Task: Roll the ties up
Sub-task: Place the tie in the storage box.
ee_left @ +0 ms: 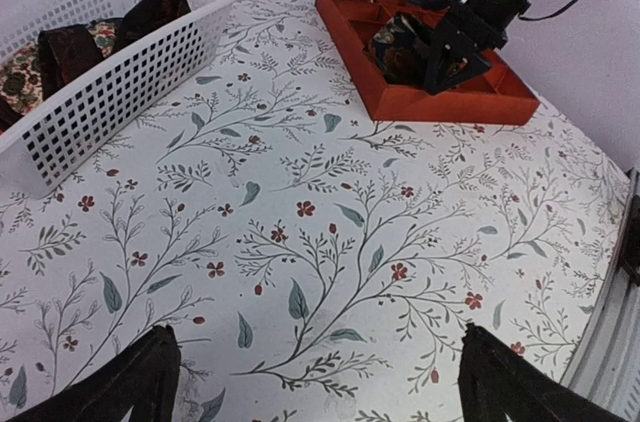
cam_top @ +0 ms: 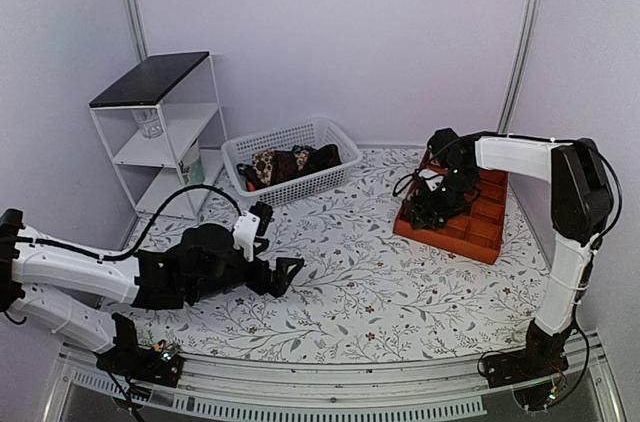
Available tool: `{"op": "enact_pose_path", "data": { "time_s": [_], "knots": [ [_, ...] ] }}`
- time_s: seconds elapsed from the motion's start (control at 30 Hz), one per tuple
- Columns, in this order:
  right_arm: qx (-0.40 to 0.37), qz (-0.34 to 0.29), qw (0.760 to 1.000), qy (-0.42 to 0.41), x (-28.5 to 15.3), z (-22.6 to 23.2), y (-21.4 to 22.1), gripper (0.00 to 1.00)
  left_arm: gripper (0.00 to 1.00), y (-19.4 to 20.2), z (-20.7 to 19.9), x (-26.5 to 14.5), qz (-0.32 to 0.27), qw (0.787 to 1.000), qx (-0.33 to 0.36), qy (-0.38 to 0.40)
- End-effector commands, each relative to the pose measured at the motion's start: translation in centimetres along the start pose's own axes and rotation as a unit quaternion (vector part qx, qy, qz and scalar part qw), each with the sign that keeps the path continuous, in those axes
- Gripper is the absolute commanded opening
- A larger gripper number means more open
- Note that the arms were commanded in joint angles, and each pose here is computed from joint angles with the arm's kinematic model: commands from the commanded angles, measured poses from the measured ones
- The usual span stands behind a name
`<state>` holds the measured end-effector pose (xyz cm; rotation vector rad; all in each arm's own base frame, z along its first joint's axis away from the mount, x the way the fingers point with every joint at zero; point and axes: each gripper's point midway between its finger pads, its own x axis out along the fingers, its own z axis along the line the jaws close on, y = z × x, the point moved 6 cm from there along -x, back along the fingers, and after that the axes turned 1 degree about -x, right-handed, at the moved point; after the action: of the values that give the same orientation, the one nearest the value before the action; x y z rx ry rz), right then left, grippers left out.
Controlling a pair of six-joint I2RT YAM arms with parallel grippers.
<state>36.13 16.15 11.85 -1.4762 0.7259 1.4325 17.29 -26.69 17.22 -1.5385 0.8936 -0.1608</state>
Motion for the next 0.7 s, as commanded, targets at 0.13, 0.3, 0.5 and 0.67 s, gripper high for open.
{"op": "enact_pose_path", "data": {
  "time_s": [0.13,0.3,0.5,0.67],
  "knots": [
    [0.045,-0.109,0.992,0.040,-6.6,-0.1,-0.8,1.00,0.98,-1.1,-0.5,0.8,-0.006,1.000,-0.003,0.004],
    [0.085,-0.165,0.979,0.081,-10.4,-0.8,-1.0,1.00,0.98,-1.7,-0.6,1.2,0.000,1.000,-0.003,0.000],
    [0.120,-0.230,0.963,0.074,-13.8,-0.6,-1.5,1.00,0.99,-2.9,0.1,1.9,0.010,1.000,-0.026,-0.014],
    [0.147,-0.252,0.956,0.015,-15.0,0.6,-1.7,1.00,0.99,-5.1,1.7,2.2,0.023,0.996,-0.084,-0.007]
  ]
}}
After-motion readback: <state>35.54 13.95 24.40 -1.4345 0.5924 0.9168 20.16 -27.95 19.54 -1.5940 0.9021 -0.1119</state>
